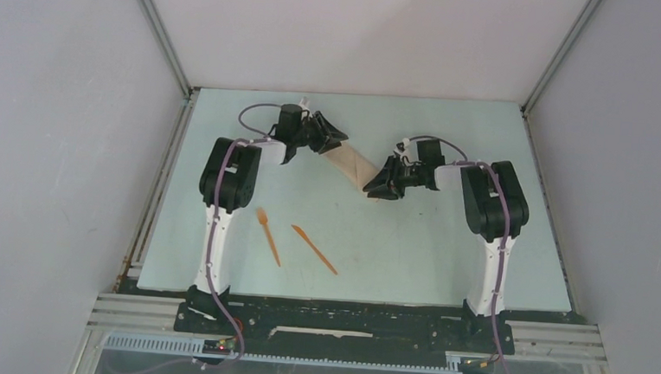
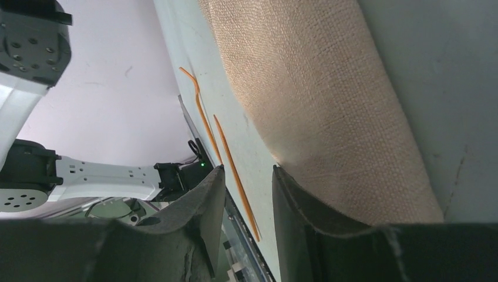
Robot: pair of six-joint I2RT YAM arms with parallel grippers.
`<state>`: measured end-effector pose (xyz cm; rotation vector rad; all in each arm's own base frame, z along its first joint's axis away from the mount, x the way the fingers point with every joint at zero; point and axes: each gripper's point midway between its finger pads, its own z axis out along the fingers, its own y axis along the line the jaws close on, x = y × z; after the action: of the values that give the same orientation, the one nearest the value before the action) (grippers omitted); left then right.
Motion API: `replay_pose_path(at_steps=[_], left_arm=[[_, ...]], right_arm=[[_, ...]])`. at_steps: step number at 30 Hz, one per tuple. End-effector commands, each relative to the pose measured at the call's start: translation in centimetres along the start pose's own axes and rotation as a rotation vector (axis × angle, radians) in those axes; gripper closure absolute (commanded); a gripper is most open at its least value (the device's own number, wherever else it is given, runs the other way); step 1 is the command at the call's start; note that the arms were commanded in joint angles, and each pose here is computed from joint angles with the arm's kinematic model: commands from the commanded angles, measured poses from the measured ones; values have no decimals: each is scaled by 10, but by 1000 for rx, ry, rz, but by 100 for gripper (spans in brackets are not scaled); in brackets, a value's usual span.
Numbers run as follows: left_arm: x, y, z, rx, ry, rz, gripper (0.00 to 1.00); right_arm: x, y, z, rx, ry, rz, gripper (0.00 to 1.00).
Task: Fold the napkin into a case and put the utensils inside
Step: Smooth out the fork at the center of the board, then pick up the fork from the center of the board.
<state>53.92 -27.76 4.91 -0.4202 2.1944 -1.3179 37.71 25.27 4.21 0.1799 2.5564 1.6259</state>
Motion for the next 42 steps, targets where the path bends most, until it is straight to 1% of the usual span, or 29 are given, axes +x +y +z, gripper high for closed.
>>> replay_pose_path(at_steps=[1, 4, 5, 8, 10, 14, 16, 18, 21, 22, 24, 25, 27, 28, 29, 30, 32, 34, 36, 38, 40, 42], left_arm=[[-14, -49, -16, 80, 16, 137, 47], [-16, -85, -37, 129, 13, 199, 38], [-17, -100, -48, 148, 5, 216, 36], [-14, -125, -77, 159, -11, 256, 31], [-10, -140, -100, 146, -29, 290, 28], [16, -147, -154, 87, -42, 334, 20], [34, -135, -185, 7, -47, 346, 18], [62, -109, -214, -89, -20, 332, 18], [105, -70, -257, -236, 9, 261, 20], [118, -57, -271, -293, 1, 222, 20], [142, -32, -303, -414, -52, 136, 20], [154, -19, -318, -472, -67, 103, 19], [157, 7, -352, -631, -176, 31, 18], [158, 12, -364, -666, -217, 14, 18], [154, 19, -375, -712, -267, -2, 12], [151, 24, -384, -752, -311, -18, 1], [148, 27, -385, -777, -335, -37, 0], [148, 34, -377, -818, -304, -60, 0], [149, 42, -366, -873, -262, -93, 0], [146, 53, -360, -949, -246, -106, 2], [140, 59, -351, -984, -239, -105, 10], [133, 69, -342, -1024, -258, -114, 19]], right_arm=[[-4, 38, -16, -28, -41, -122, 56], [-8, 46, -21, -34, -59, -132, 54], [-9, 42, -20, -31, -61, -121, 53], [-5, 16, -9, 15, -41, -65, 52], [0, 2, 2, 37, -21, -55, 51], [-3, -13, 10, 88, -43, -69, 49], [-6, -5, 5, 98, -62, -94, 47], [-8, 20, -4, 96, -81, -146, 44], [3, 59, -19, 125, -83, -242, 39], [8, 70, -23, 141, -90, -279, 37], [22, 87, -30, 195, -103, -350, 31], [31, 91, -30, 225, -99, -382, 30], [51, 92, -26, 292, -76, -437, 30], [60, 92, -23, 318, -64, -457, 30], [69, 91, -21, 330, -55, -473, 30], [79, 92, -17, 328, -44, -485, 30], [92, 92, -15, 297, -38, -483, 30], [102, 92, -16, 260, -31, -471, 31], [109, 89, -20, 253, -29, -465, 31], [113, 88, -26, 257, -38, -472, 31], [115, 86, -33, 262, -54, -478, 31], [116, 84, -40, 263, -73, -482, 31]])
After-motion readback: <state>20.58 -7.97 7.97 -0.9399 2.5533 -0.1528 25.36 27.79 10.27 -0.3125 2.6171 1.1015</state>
